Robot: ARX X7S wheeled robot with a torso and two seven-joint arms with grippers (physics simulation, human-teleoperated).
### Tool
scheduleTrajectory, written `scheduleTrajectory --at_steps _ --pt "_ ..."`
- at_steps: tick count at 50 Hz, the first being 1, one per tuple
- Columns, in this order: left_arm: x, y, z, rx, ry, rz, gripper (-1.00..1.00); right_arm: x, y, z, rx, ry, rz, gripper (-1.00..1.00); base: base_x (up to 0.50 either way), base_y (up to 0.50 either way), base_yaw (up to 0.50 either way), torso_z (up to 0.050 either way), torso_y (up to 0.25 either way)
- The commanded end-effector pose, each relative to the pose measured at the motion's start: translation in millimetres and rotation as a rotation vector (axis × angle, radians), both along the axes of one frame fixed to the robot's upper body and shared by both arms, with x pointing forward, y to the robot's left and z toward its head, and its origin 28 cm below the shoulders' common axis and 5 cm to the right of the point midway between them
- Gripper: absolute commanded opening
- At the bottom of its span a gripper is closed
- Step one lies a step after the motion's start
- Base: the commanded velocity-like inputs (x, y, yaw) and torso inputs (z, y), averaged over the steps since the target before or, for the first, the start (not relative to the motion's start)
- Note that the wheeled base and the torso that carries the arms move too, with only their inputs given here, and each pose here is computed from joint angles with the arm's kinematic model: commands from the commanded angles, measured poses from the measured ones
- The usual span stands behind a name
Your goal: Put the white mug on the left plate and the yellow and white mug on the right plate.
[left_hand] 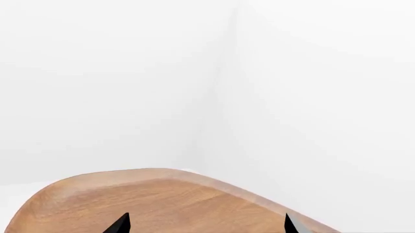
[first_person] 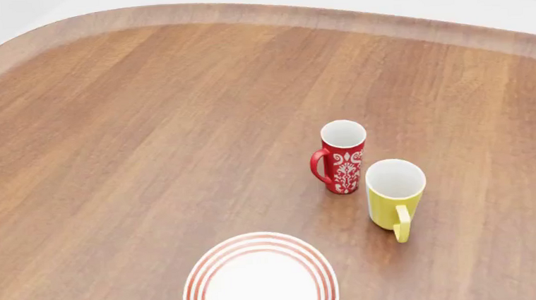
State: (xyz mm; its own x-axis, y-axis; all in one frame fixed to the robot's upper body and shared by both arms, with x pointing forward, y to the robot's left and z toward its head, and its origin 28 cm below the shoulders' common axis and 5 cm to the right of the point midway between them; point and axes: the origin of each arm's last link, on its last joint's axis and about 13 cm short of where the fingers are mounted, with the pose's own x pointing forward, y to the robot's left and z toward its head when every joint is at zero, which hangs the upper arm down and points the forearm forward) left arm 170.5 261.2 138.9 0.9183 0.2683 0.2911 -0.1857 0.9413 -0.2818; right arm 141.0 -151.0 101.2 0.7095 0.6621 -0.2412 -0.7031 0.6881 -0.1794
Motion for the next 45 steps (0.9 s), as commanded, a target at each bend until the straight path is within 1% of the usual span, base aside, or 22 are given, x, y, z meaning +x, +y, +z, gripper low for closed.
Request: scheduleTrajectory --at_steps 1,5,11,22,25,27,31,45 --pt "-2.1 -0.2 -1.0 0.006 0.0 -0.001 1.0 14.0 -3.0 0.6 -0.015 0.038 0.077 1.0 0.0 0.0 0.0 0.0 0.0" --pt "-3.7 0.9 2.5 0.001 0.0 -0.001 1.0 18.3 -4.5 -2.6 -0.032 0.062 0.084 1.0 0.0 0.0 0.0 0.0 0.0" --pt "-4.9 0.4 0.3 0.002 0.0 -0.003 1.0 26.6 -7.8 -9.1 -0.047 0.101 0.084 1.0 0.0 0.0 0.0 0.0 0.0" --pt "-4.9 -0.6 -0.8 0.007 0.002 -0.007 1.0 44.5 -9.1 -15.0 -0.045 0.148 0.076 1.0 0.0 0.0 0.0 0.0 0.0" --pt "-4.9 -0.7 -0.9 0.012 0.003 -0.005 1.0 52.2 -8.1 -15.3 -0.048 0.156 0.068 1.0 0.0 0.0 0.0 0.0 0.0" --pt "-4.9 -0.5 0.0 0.011 0.004 -0.004 1.0 55.1 -8.1 -15.7 -0.032 0.151 0.062 1.0 0.0 0.0 0.0 0.0 0.0" --pt "-5.4 0.0 -0.5 0.01 0.003 -0.003 1.0 61.9 -4.1 -20.5 -0.034 0.164 0.083 1.0 0.0 0.0 0.0 0.0 0.0" --pt "-5.0 -0.5 1.2 0.002 0.005 -0.004 1.0 69.8 3.6 -32.7 -0.061 0.218 0.139 1.0 0.0 0.0 0.0 0.0 0.0"
